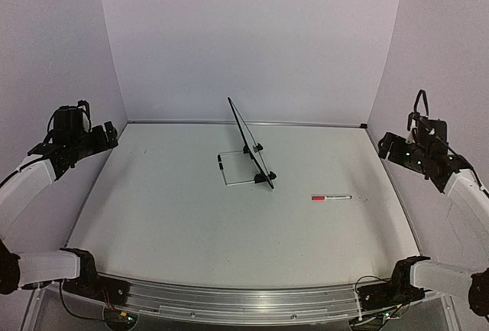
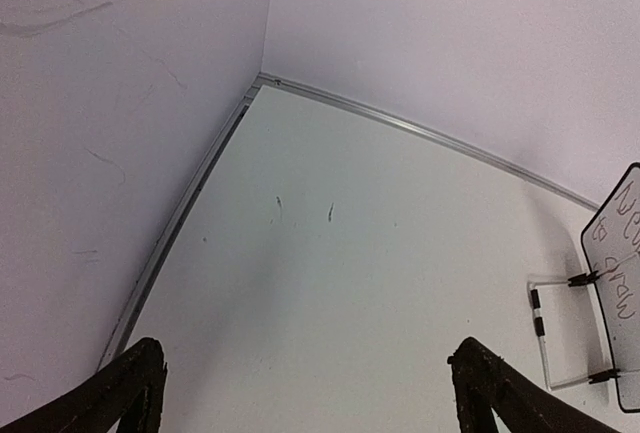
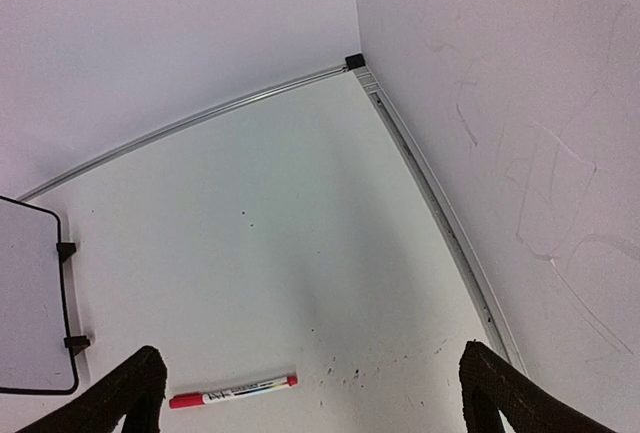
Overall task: Write a sentence on the whiteboard
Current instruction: Move the whiteboard to the center of the board.
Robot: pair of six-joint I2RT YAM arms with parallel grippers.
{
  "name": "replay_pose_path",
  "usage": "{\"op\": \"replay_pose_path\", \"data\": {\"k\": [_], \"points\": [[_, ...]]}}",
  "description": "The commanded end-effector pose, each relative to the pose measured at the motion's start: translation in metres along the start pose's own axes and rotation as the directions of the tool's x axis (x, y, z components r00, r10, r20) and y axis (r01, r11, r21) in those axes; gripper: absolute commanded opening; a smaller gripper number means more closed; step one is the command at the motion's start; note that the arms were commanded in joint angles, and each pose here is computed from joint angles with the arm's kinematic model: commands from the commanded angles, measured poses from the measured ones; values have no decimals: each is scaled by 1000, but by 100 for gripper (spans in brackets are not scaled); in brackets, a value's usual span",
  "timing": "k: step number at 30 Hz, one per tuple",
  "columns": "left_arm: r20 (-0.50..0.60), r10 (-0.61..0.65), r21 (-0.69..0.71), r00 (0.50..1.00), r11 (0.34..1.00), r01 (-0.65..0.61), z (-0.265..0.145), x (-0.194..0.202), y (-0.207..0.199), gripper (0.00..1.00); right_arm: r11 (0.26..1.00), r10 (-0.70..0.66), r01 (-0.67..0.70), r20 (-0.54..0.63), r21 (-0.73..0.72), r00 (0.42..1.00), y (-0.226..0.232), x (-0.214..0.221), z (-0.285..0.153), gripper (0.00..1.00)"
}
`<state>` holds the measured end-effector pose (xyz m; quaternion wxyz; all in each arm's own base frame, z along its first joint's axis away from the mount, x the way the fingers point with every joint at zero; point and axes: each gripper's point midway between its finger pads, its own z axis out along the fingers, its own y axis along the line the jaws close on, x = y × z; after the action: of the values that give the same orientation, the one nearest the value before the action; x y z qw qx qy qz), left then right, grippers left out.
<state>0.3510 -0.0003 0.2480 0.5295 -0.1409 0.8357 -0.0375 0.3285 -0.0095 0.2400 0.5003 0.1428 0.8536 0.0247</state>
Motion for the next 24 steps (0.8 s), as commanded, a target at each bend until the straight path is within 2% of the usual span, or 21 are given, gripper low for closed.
{"op": "replay_pose_path", "data": {"k": [1,5,9,14,18,24], "points": [[-52,-16,-2,999,1000,16,8,2,-5,100,995,-17,18,16,-99,1000,16,-2,-6,98],[-87,-23,60,996,998,29,18,15,-28,100,991,-11,11,-6,-134,1000,21,3,-5,98],[-169,33,114,985,993,-14,37,42,-76,99,985,6,-14,-48,-170,999,28,12,1,98],[-327,78,193,942,981,-14,70,87,-140,99,979,29,-45,-82,-198,996,32,23,3,98],[-407,135,222,903,974,-46,90,119,-188,98,977,36,-52,-80,-209,996,32,27,-3,98],[-508,180,275,843,961,-39,111,174,-250,88,978,32,-52,-98,-202,995,28,39,-4,98]]}}
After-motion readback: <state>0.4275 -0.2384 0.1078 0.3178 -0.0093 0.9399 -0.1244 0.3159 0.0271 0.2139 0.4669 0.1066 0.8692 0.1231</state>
